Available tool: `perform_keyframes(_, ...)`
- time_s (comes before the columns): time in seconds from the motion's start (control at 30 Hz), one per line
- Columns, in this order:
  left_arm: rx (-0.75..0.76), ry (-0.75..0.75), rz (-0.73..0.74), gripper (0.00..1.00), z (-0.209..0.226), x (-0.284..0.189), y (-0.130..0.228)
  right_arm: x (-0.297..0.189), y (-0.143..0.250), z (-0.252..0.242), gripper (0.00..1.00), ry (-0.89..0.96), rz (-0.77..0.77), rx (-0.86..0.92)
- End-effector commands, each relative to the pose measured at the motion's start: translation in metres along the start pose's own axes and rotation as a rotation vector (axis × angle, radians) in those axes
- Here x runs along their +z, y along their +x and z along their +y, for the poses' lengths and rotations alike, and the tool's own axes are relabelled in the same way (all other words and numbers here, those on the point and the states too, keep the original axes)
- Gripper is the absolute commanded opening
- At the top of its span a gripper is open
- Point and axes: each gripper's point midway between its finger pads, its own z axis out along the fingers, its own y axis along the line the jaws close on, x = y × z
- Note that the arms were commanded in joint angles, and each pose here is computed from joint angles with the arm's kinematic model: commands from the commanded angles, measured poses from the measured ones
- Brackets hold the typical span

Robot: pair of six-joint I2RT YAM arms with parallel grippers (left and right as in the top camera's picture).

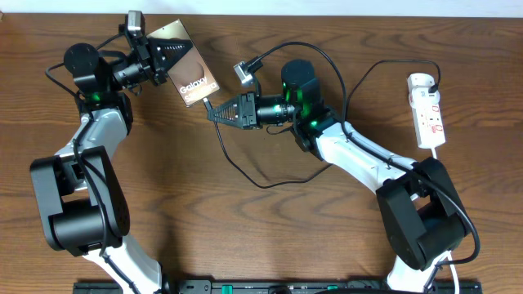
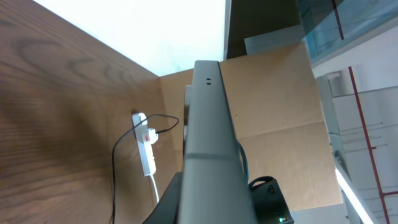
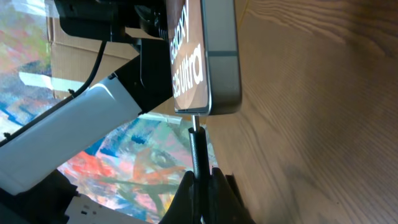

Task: Plug charger to phone and switch on socket

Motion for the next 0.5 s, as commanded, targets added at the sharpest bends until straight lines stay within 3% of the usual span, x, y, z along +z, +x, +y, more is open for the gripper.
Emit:
perform_keyframes(0.0,0.035,0.013,0.053,0.07,-0.0141,0.0006,0.0059,-0.0038,-0.0172,-0.0102,0.01,0.045,-0.09,0.036)
perform_keyframes(0.47,0.042,0.014,0.053,0.07,-0.0144,0.0006,0.006,-0.004,-0.0195,-0.0077,0.01,0.038,-0.1,0.04)
